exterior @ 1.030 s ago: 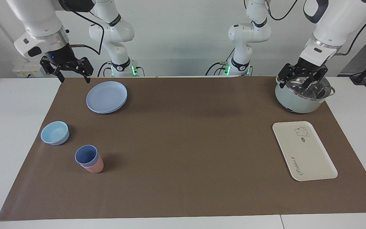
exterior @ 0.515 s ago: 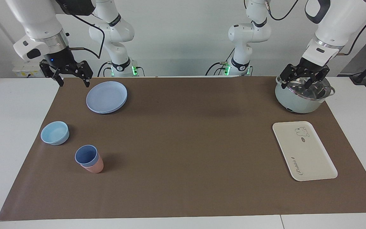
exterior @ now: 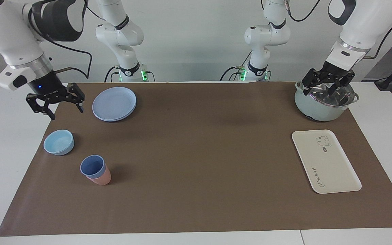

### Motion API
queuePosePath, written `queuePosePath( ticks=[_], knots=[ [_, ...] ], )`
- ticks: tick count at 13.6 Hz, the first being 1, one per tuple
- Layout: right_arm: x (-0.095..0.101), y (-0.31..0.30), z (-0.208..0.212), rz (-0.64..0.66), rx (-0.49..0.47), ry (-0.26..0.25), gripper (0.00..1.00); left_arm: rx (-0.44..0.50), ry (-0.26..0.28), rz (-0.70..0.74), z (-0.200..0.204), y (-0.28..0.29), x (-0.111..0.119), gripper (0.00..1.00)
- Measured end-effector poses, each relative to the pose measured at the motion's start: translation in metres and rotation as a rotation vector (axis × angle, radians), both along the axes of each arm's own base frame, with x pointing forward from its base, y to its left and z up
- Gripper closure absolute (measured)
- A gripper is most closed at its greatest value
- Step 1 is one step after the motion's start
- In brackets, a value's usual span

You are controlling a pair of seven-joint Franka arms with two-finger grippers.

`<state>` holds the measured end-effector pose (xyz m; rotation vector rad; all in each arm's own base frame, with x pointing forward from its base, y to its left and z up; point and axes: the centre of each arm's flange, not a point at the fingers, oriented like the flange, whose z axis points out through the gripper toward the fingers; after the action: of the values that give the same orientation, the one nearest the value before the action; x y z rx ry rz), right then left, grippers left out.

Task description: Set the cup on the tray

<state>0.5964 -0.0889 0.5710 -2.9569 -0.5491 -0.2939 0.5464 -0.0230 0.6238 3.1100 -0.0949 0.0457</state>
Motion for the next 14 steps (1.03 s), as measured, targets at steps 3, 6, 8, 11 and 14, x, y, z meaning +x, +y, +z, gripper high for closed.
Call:
queuePosePath(
  ticks=[3,6,8,11,14],
  knots=[
    [0.003,-0.042,-0.038,0.168,0.084,-0.083,0.0,0.0,-0.005,0.0,0.0,0.0,0.001,0.0],
    [0.009,-0.069,-0.089,0.306,0.197,-0.178,0.0,0.0,-0.013,0.0,0.001,0.0,0.001,0.0],
    [0.021,-0.071,-0.126,0.374,0.272,-0.247,0.0,0.0,-0.014,0.0,0.001,0.0,0.001,0.0],
    [0.028,-0.088,-0.191,0.463,0.379,-0.359,0.0,-0.001,-0.018,0.001,0.001,0.0,0.002,0.0],
    [0.028,-0.101,-0.255,0.504,0.488,-0.462,0.0,-0.001,-0.017,0.001,0.0,0.0,0.002,0.0]
  ],
)
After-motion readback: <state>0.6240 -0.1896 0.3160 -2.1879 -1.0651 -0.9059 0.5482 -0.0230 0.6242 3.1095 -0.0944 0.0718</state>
